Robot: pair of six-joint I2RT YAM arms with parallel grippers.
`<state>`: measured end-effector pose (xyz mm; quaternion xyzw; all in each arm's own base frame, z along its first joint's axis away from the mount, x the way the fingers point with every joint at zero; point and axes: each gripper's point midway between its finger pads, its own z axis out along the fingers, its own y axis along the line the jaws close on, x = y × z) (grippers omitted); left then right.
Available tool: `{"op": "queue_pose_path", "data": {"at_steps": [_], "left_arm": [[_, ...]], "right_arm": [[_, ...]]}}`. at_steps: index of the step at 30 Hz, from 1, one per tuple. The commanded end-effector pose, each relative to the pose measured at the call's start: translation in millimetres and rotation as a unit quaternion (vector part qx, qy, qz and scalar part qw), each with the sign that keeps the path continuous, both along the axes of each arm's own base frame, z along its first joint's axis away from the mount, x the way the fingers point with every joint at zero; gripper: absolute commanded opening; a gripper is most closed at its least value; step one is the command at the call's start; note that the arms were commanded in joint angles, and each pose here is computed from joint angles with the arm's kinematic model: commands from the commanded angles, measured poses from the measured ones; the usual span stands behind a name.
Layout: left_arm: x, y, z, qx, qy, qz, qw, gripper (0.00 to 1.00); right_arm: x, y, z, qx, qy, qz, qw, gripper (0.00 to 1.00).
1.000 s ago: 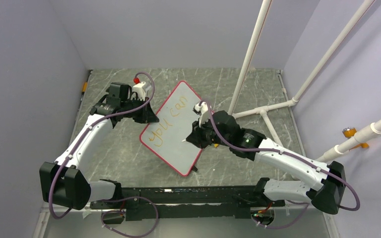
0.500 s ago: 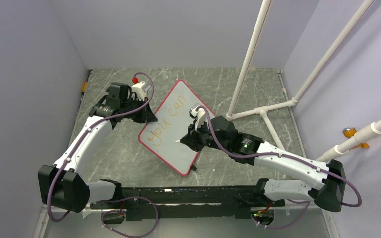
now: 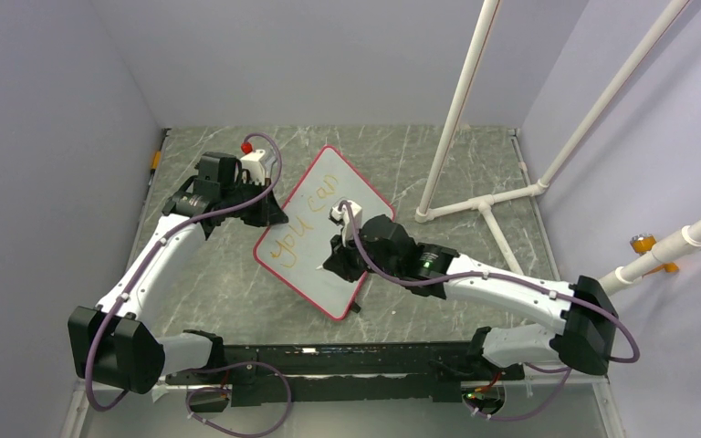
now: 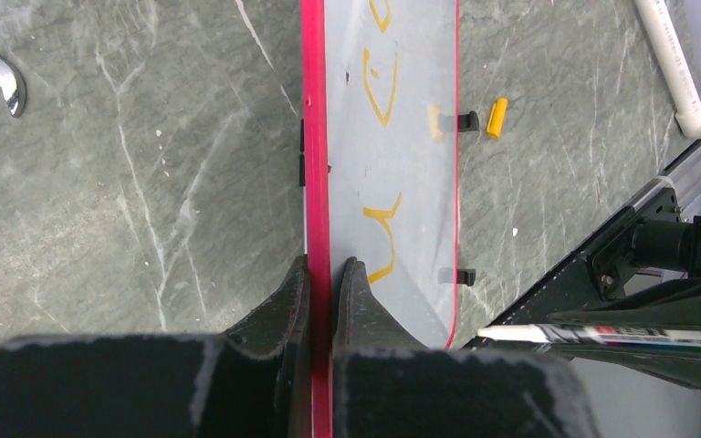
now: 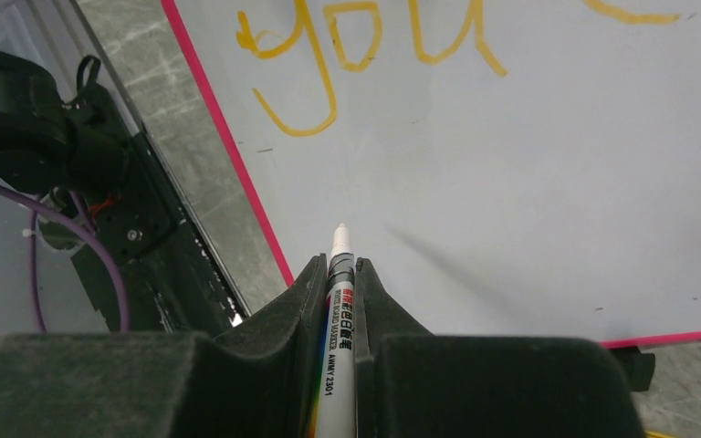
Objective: Write a sentence on the whiteboard
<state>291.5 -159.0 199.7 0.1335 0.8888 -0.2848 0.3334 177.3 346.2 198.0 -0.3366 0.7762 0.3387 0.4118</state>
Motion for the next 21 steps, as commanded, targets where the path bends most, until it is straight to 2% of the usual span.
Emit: {"op": "queue_pose_path", "data": {"at_steps": [1,8,21], "left_arm": [[26.7,38.6,-7.4,0.101,-0.056,0.052,0.992,0.0],[25.9,38.2,-5.9,0.1,-0.058,0.051,0.992,0.0],[25.1,36.6,-4.7,0.096,-0.059,0.047,0.992,0.0]], "right_arm": [[1.5,20.7,14.9,0.028,-0.022,0.029,0.999,0.0],[-2.2,30.0,7.9,0.027,-0.017,0.054,0.998,0.0],[2.2,40.3,9.0,0.042,-0.016,0.052,0.998,0.0]]}}
